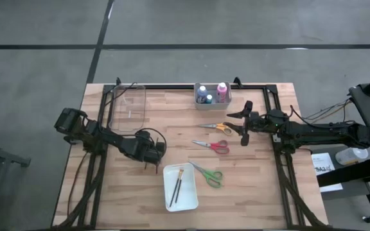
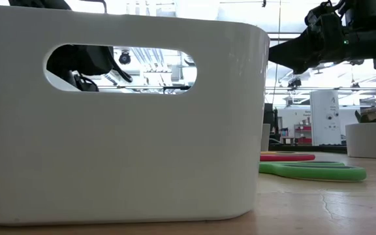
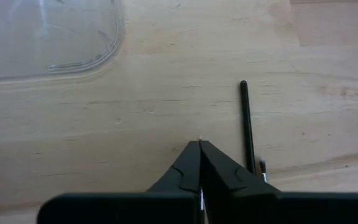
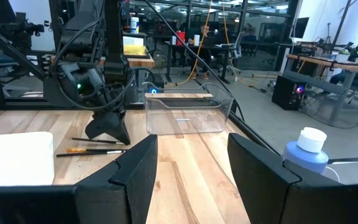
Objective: Pick & Place Paint Supplies
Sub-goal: Put the left silver liner brush into the gray bin
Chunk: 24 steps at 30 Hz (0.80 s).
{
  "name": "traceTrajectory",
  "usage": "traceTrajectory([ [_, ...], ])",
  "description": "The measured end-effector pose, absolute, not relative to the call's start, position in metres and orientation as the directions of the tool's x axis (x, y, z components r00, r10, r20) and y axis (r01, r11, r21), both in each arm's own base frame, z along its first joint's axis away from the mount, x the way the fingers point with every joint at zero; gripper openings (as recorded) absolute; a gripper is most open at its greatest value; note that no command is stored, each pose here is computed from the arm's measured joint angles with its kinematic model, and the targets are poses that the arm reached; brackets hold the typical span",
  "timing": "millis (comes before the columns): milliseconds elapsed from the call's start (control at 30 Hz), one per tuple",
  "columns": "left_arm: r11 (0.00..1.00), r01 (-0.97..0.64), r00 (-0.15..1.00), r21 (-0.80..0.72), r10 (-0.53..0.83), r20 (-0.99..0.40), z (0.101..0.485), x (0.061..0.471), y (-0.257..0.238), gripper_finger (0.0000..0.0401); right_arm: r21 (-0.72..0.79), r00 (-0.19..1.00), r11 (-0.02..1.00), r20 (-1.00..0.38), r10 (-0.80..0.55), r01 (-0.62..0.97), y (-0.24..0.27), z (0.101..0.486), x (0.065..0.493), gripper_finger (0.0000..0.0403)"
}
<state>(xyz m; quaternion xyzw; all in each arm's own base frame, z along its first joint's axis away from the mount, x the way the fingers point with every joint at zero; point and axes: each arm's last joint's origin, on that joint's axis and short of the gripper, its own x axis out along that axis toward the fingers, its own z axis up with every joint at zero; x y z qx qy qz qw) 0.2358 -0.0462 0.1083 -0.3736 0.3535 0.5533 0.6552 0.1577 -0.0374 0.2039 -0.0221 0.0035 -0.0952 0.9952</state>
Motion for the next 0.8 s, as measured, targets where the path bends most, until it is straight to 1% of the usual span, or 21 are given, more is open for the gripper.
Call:
traceTrajectory([
  [600,0.107,-0.989,0.138,-0.1,0.458,-0.878,0.11,0.2354,-0.0462,0.0004,-0.045,0.982,0.981,-0.003,-0.19,0.189,-0.0374,0.2039,0.1577,0.0193],
  [800,0.093,-0.99,0.141,-0.11,0.462,-0.876,0.1108,0.2351,-0.0461,0.0003,-0.045,0.982,0.981,-0.003,-0.19,0.19,-0.0376,0.2039,0.1576,0.0193],
])
